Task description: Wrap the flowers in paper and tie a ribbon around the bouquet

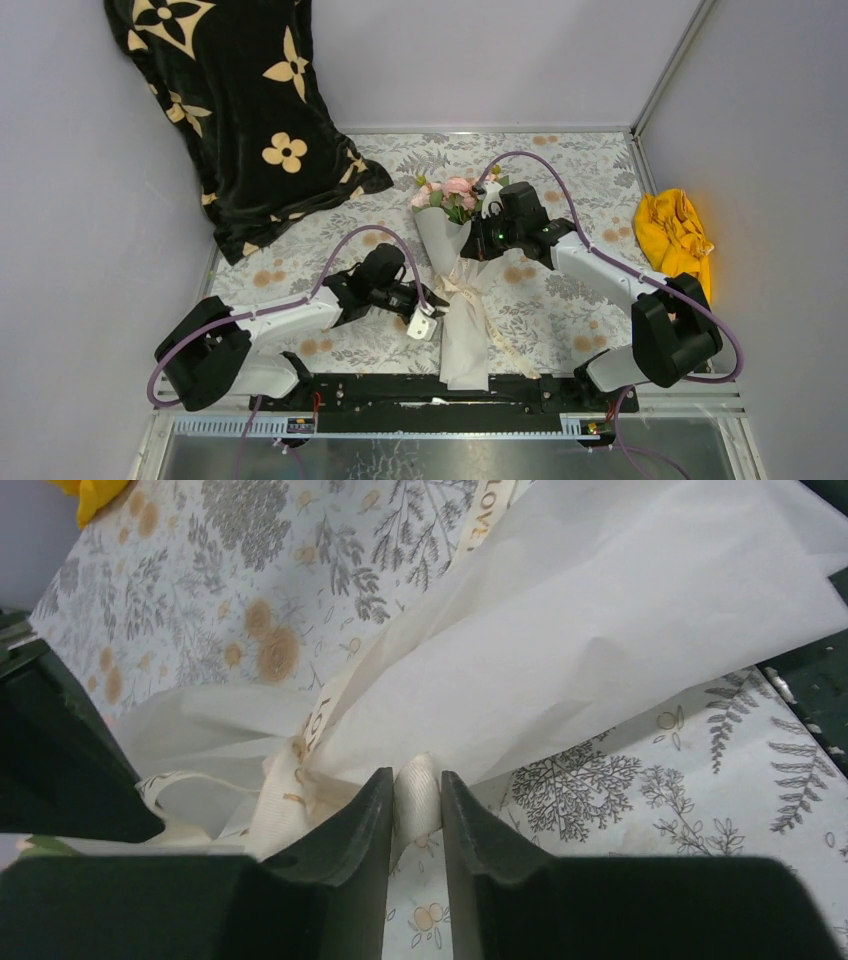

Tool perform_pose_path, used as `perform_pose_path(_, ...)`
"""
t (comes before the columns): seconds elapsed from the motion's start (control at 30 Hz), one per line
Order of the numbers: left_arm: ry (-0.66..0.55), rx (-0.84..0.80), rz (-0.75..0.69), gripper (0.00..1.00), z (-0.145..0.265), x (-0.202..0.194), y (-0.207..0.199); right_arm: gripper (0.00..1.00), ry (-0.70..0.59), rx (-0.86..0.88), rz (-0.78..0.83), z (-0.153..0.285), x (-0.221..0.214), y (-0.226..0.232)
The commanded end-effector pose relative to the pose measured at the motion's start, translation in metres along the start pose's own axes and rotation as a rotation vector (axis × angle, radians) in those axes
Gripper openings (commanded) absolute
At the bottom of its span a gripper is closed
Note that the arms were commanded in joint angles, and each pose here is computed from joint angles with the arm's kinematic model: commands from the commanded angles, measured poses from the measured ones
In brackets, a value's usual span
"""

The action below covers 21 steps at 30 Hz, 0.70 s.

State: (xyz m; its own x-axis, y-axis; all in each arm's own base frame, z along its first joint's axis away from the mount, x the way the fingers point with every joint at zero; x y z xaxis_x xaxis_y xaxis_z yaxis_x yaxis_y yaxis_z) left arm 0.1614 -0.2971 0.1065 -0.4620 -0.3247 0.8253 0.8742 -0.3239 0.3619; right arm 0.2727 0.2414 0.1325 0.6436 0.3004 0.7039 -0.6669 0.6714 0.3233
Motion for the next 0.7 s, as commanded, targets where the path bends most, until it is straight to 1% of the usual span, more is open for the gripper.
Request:
perform_pose_path(0.0, 0.011, 0.107, -0.026, 0.26, 0.003, 0.003, 0.019, 0.0, -0.037, -0.001, 0.021, 0.004, 0.009, 0.0)
perform_pose_path(0.1, 0.021, 0.127, -0.029, 0.13, 0.006, 0.003, 0.023, 0.0, -0.038, -0.002, 0.024, 0.005, 0.009, 0.0)
perform_pose_path(0.13, 0.025, 0.131, -0.03, 0.05, 0.006, 0.003, 0.023, 0.0, -0.038, -0.006, 0.023, 0.005, 0.009, 0.0)
perform_pose_path(0.17, 0.032, 0.142, -0.03, 0.0, 0.007, 0.003, 0.025, 0.0, -0.041, -0.008, 0.024, 0.006, 0.01, -0.001)
perform_pose_path(0.27, 0.062, 0.171, -0.006, 0.0, 0.011, 0.0, 0.029, 0.0, -0.054, -0.019, 0.023, 0.01, 0.014, -0.002)
perform_pose_path(0.4, 0.118, 0.223, 0.073, 0.0, 0.023, -0.006, 0.035, 0.0, -0.049, -0.034, 0.012, 0.012, 0.01, -0.004)
perform_pose_path(0.53, 0.115, 0.275, 0.185, 0.0, 0.028, -0.009, 0.037, 0.0, -0.049, -0.013, -0.025, 0.012, -0.004, 0.0)
perform_pose_path(0.67, 0.111, 0.274, 0.218, 0.0, 0.026, -0.013, 0.034, 0.0, -0.061, -0.022, -0.024, 0.014, 0.001, -0.001)
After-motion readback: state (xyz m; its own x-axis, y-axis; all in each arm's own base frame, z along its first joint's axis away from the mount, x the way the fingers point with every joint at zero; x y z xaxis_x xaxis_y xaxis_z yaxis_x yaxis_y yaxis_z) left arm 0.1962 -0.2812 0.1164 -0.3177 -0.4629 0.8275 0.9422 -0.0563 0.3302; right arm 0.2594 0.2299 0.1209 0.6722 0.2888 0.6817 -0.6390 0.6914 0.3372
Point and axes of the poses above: each gripper's point midway between its finger pads, its own z axis back along the fingers, its own y axis along the line the jaws close on, x = y × z, the point moved 2 cm from there along z, back along the fingers, and after that the axes turned 12 degrees about z, right-handed, at the moved point
